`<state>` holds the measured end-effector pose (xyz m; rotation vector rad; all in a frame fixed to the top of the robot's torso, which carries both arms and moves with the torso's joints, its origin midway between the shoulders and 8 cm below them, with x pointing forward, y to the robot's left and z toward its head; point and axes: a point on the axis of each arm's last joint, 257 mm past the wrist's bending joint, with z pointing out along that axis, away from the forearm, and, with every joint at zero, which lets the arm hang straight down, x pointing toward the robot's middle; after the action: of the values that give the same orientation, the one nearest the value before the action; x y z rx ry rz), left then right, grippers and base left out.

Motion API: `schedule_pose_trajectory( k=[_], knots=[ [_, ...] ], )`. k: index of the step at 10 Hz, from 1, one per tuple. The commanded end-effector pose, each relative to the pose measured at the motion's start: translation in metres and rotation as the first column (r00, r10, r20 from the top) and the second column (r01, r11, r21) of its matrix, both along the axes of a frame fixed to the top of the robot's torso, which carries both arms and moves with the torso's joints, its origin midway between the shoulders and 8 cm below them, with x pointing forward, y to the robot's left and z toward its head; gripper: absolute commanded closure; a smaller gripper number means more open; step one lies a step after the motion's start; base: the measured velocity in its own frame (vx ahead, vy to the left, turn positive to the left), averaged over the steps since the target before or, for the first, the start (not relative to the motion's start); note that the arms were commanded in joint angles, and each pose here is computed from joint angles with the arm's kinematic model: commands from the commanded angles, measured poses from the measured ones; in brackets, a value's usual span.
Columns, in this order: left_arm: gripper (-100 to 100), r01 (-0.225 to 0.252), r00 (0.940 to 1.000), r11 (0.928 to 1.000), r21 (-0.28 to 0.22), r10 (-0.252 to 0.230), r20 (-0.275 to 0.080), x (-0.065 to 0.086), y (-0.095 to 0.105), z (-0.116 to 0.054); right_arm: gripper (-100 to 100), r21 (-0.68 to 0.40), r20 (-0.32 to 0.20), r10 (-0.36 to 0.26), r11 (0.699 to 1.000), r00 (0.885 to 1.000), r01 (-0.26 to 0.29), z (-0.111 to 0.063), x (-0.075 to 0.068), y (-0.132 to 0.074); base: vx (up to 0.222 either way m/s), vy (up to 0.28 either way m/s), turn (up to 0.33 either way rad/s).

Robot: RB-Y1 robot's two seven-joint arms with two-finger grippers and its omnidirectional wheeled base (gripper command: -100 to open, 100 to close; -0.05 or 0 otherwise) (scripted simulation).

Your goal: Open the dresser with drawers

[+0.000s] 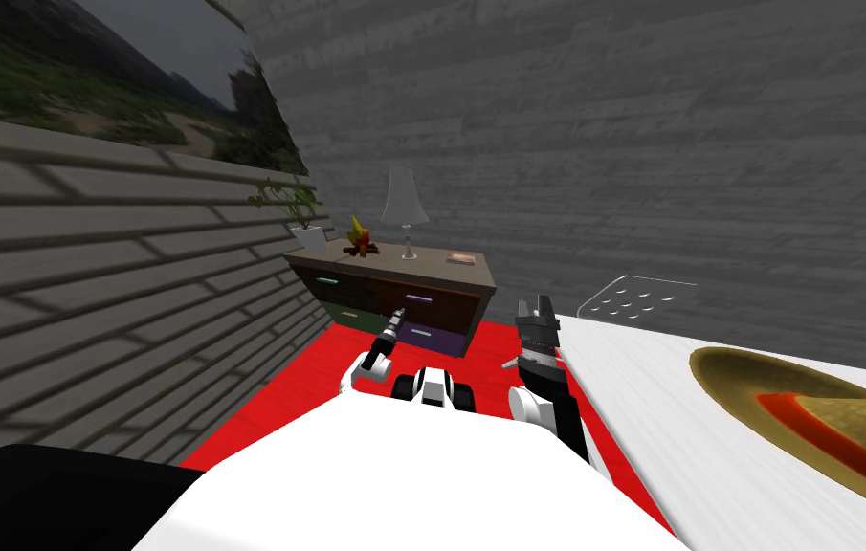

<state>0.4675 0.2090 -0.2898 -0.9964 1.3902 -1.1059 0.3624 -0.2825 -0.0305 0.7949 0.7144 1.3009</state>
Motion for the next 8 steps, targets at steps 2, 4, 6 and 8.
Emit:
schedule_pose_trajectory(
  k=[2, 4, 6, 8],
  knots=[
    [-100, -0.005, 1.0000, 1.0000, 0.000, 0.005, -0.004, 0.0054, 0.0020, -0.0010, 0, 0.000, 0.000, 0.000, 1.000, 1.000, 0.000, -0.0002, -0.0001, -0.0001, 0.162, -0.010, -0.016],
    [-100, -0.009, 0.9999, 1.0000, 0.001, 0.009, -0.007, 0.0093, 0.0033, -0.0016, 0, 0.000, 0.000, 0.000, 1.000, 1.000, 0.000, -0.0002, -0.0001, -0.0001, 0.197, -0.019, -0.019],
    [-100, -0.008, 0.9999, 1.0000, 0.001, 0.008, -0.006, 0.0087, 0.0025, -0.0011, 0, 0.000, 0.000, 0.000, 1.000, 1.000, 0.000, -0.0001, -0.0001, -0.0001, 0.057, -0.003, -0.001],
    [100, -0.004, 1.0000, 1.0000, 0.001, 0.004, -0.008, 0.0057, 0.0013, 0.0002, 0, 0.000, 0.000, 0.000, 1.000, 1.000, 0.000, 0.0000, 0.0000, 0.0000, -0.058, 0.000, 0.019]
  ],
)
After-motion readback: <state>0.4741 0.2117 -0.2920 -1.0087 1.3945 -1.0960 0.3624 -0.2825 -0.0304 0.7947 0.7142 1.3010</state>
